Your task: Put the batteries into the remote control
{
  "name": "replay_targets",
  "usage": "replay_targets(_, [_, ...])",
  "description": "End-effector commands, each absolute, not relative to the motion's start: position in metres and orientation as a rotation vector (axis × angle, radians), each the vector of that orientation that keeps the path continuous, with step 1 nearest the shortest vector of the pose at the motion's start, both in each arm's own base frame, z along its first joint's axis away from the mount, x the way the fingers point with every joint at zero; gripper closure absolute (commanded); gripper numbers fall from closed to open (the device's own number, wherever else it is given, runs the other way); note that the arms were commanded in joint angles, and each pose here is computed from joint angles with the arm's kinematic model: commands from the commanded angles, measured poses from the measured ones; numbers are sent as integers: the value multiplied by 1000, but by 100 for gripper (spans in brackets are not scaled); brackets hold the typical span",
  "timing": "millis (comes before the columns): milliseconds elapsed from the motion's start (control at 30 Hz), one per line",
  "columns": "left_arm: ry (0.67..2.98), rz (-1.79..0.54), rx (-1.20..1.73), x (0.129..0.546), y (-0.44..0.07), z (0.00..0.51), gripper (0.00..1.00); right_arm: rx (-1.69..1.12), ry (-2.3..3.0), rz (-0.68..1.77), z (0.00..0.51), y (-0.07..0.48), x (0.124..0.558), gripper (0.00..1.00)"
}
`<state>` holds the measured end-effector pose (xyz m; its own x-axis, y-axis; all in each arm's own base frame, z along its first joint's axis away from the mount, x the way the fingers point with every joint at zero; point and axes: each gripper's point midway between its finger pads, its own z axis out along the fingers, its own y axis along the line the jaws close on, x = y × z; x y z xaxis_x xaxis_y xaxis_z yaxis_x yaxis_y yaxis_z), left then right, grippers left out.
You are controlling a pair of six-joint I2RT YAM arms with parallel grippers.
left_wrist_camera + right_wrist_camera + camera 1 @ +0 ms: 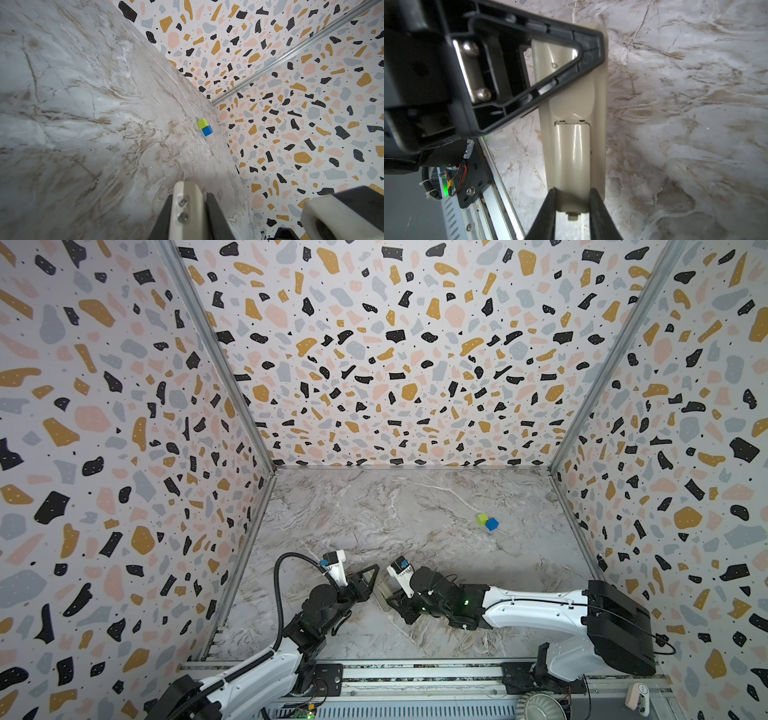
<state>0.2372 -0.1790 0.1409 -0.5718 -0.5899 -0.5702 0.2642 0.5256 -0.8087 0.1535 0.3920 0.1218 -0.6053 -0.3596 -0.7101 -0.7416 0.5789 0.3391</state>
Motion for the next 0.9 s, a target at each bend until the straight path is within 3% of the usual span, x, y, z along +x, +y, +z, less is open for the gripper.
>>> replay_targets(0, [1789, -1208, -255, 237, -180, 156, 100, -867, 2219, 847, 124, 391, 153, 100])
replay_targets(533, [1785, -1310, -110, 225, -201, 168, 100, -869, 2208, 850, 126, 397, 157, 98])
replay_targets(867, [1777, -1326, -110, 225, -202, 172, 100, -849, 2192, 851, 131, 397, 160, 78])
